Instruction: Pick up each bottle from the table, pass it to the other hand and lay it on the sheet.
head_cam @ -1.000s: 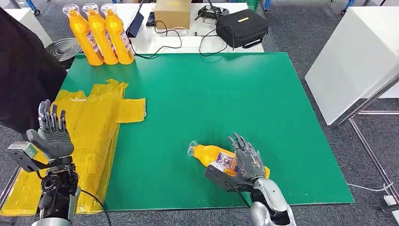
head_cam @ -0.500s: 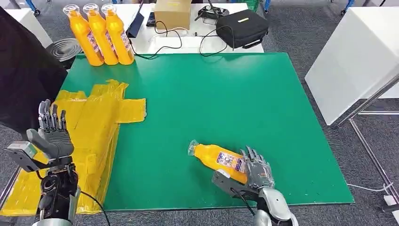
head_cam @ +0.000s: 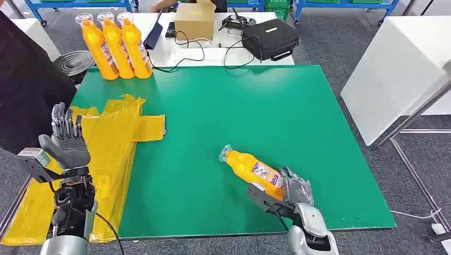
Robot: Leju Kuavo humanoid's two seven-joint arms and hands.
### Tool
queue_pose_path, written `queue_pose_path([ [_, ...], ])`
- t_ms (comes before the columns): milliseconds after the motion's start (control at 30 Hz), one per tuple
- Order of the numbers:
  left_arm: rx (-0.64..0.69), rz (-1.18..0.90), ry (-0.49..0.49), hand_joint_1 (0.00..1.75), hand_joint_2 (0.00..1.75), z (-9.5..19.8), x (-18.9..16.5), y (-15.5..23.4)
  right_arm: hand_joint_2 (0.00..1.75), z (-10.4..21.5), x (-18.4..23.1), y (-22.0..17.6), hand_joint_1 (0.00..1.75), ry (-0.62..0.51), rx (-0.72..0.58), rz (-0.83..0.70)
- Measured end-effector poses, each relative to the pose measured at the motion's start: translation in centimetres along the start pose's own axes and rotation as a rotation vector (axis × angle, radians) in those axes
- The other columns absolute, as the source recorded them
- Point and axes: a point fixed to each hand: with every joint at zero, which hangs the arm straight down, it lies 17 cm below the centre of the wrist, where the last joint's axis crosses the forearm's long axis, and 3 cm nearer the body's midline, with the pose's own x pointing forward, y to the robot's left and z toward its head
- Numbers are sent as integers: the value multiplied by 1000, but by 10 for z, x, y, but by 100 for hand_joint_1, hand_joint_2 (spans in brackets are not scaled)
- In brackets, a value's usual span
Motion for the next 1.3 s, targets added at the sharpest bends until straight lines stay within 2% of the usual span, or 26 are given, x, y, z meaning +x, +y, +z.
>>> queue_pose_path([
  [500, -5, 12, -30, 0, 0, -22, 5, -10, 175, -8, 7, 0, 175, -83, 12, -118],
  [667, -49, 105, 17, 0, 0, -22, -5, -22, 175, -9, 42, -24, 175, -272, -34, -333],
  [700, -62, 131, 45, 0, 175, -22, -12, -27, 175, -11, 52, -34, 175, -311, -51, -379],
  [800, -97, 194, 125, 0, 175, -16, -35, -47, 175, -11, 88, -66, 175, -423, -105, -531],
  [967, -146, 264, 212, 0, 175, -9, -59, -88, 175, -23, 151, -166, 175, -555, -234, -662],
  [1133, -238, 343, 247, 0, 175, -15, -58, -137, 175, -15, 209, -252, 175, -691, -335, -727],
  [1233, -287, 397, 261, 0, 175, -15, -54, -162, 175, -9, 234, -283, 175, -734, -391, -767],
  [1300, -312, 416, 269, 0, 175, -15, -52, -176, 175, -6, 249, -291, 175, -756, -408, -777],
])
